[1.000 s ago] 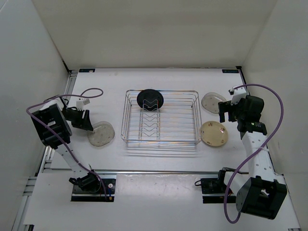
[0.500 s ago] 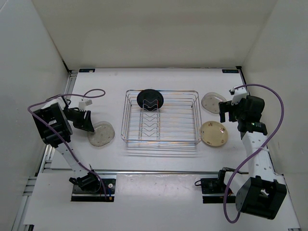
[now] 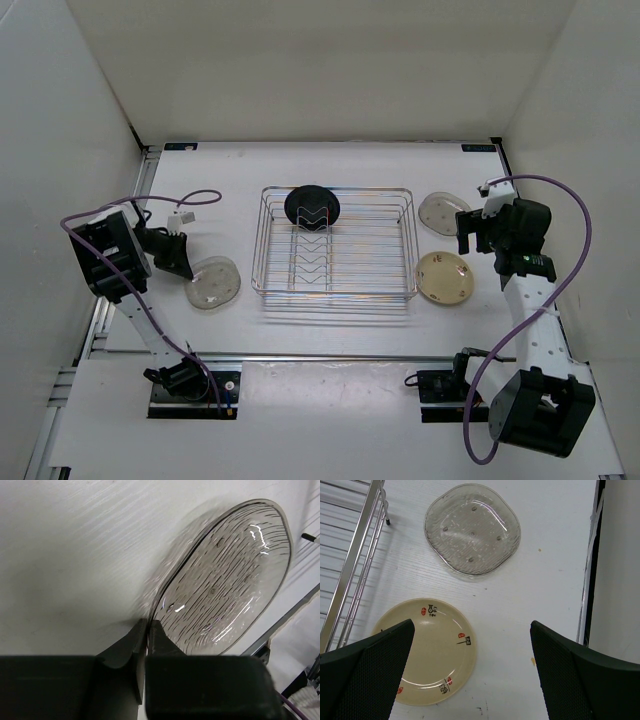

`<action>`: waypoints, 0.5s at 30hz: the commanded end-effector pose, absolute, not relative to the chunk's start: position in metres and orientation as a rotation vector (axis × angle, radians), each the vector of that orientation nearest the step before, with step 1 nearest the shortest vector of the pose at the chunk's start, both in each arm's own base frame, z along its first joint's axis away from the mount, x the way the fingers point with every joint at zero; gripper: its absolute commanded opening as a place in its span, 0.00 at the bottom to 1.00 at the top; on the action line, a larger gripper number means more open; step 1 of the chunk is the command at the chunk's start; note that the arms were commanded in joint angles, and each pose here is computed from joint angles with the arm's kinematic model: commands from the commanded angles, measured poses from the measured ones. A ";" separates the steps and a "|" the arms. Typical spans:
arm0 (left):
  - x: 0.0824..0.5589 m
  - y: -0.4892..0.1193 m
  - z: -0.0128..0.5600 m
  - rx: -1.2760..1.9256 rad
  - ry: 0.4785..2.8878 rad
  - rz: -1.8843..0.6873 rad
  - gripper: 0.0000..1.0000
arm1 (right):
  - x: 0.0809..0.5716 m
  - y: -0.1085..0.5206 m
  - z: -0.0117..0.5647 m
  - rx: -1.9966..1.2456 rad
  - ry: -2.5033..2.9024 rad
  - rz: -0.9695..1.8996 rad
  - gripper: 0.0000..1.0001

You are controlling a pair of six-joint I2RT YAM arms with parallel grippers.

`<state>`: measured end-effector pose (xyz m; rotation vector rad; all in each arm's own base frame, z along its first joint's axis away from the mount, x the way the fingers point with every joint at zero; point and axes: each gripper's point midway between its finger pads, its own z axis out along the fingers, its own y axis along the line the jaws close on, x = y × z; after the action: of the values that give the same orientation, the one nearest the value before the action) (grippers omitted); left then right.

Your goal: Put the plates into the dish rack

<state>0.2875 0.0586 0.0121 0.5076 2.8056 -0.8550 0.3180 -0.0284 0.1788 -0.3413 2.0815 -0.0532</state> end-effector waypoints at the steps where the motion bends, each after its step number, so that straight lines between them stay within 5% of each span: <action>1: 0.290 0.067 0.003 0.580 2.808 -0.772 0.11 | 0.321 -0.029 0.194 -0.325 2.034 -0.052 1.00; 9: 0.304 0.079 0.024 0.547 2.731 -0.625 0.11 | 0.321 -0.028 0.194 -0.330 2.032 -0.043 1.00; 15: 0.354 0.106 0.117 0.534 2.520 -0.376 0.11 | 0.321 -0.026 0.194 -0.336 2.029 -0.033 1.00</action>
<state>0.3113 0.0838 0.0411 0.4937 2.7285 -0.6406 0.3179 -0.0283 0.1791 -0.3413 2.0793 -0.0453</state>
